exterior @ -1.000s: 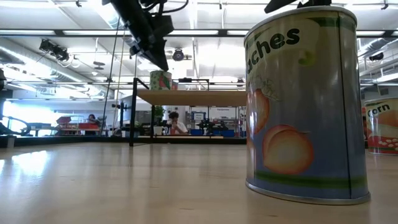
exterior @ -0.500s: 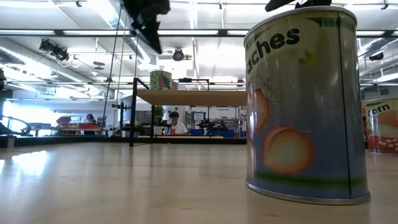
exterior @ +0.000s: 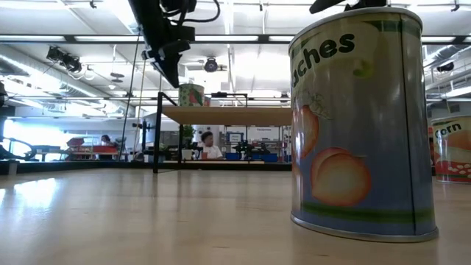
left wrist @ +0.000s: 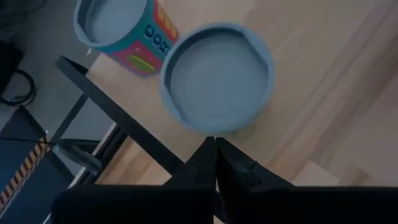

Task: Pick and place cans onto a shelf
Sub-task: Put the can of peas on the shelf aligned with the can of corn, then put the can of carrots on the shelf

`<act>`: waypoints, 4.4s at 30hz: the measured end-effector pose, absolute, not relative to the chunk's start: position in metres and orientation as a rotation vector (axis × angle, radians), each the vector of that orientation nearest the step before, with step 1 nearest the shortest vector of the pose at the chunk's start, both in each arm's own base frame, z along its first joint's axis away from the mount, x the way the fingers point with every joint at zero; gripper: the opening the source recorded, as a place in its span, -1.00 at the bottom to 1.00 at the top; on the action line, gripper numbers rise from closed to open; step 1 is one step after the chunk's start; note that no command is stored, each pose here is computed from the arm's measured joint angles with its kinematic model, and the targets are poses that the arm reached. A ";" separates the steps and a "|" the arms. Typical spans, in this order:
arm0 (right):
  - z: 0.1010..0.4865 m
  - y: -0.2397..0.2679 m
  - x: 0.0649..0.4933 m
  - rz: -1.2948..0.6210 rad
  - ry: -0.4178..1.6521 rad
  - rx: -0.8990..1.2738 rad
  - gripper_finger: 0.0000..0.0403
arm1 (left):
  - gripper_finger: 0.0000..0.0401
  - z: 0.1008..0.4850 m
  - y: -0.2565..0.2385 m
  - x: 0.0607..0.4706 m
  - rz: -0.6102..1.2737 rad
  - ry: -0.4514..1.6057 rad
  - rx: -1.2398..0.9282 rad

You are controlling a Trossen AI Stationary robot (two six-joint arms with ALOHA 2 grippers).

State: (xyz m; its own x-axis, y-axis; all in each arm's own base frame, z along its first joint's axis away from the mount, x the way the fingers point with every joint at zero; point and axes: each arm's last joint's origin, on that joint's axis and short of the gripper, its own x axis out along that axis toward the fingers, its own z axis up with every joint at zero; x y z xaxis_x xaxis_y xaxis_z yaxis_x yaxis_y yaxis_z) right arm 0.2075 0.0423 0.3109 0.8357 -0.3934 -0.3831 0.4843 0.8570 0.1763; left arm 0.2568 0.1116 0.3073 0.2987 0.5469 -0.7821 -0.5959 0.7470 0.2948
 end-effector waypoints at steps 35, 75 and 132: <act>0.313 0.045 0.208 -0.448 0.340 0.223 0.51 | -0.94 0.297 0.104 0.306 0.647 0.930 0.105; 0.315 0.037 0.210 -0.468 0.333 0.173 0.51 | -0.94 0.321 0.154 0.262 0.687 0.934 0.008; 0.303 0.132 0.217 -0.188 0.340 -0.020 0.47 | -0.94 0.426 0.015 0.269 0.294 0.640 -0.119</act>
